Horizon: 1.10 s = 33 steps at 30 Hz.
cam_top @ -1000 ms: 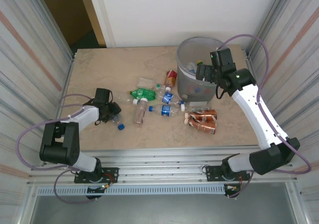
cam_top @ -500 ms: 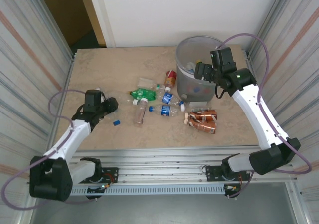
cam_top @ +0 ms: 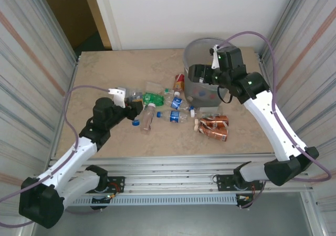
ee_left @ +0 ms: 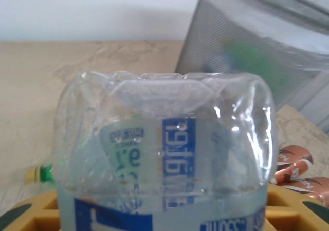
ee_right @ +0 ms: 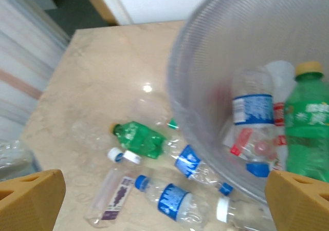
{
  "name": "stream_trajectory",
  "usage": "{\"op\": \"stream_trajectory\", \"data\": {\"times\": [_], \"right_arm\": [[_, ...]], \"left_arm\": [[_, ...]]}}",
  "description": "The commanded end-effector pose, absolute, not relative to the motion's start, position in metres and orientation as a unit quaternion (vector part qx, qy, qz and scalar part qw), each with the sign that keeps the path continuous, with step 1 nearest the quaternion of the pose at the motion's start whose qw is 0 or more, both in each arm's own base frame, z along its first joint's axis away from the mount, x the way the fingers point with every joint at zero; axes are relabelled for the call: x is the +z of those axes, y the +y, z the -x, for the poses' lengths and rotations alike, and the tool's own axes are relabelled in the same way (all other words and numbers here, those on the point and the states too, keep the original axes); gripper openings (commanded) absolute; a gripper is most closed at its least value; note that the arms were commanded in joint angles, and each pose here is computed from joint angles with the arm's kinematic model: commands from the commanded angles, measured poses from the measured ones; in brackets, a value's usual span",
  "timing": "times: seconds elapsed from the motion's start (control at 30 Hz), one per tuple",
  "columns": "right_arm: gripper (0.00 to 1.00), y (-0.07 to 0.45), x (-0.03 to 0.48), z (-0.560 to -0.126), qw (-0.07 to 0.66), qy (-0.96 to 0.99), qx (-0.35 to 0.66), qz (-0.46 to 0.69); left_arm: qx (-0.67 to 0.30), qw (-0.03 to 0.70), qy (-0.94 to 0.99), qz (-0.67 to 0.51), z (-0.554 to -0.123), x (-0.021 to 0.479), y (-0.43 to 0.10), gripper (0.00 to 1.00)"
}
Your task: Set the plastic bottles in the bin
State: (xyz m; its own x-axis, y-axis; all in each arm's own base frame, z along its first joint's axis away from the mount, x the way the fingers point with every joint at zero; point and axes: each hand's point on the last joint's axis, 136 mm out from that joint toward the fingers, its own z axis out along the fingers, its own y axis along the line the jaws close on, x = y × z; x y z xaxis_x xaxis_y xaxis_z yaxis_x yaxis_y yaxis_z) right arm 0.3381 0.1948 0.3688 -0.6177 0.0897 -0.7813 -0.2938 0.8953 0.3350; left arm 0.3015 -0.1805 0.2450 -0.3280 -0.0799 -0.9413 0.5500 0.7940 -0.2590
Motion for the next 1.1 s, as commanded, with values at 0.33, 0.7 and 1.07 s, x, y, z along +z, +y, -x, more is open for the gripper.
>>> {"op": "stream_trajectory", "data": {"times": [0.33, 0.7, 1.07], "right_arm": [[0.99, 0.31, 0.378, -0.304, 0.352, 0.833, 0.362, 0.227], [0.98, 0.358, 0.353, -0.296, 0.3, 0.83, 0.388, 0.265], [0.91, 0.386, 0.343, -0.295, 0.262, 0.817, 0.437, 0.269]], "left_arm": [[-0.307, 0.633, 0.66, -0.262, -0.292, 0.305, -0.222, 0.43], [-0.319, 0.65, 0.633, -0.274, -0.292, 0.326, -0.232, 0.43], [-0.315, 0.646, 0.635, -0.282, -0.293, 0.324, -0.237, 0.43]]}}
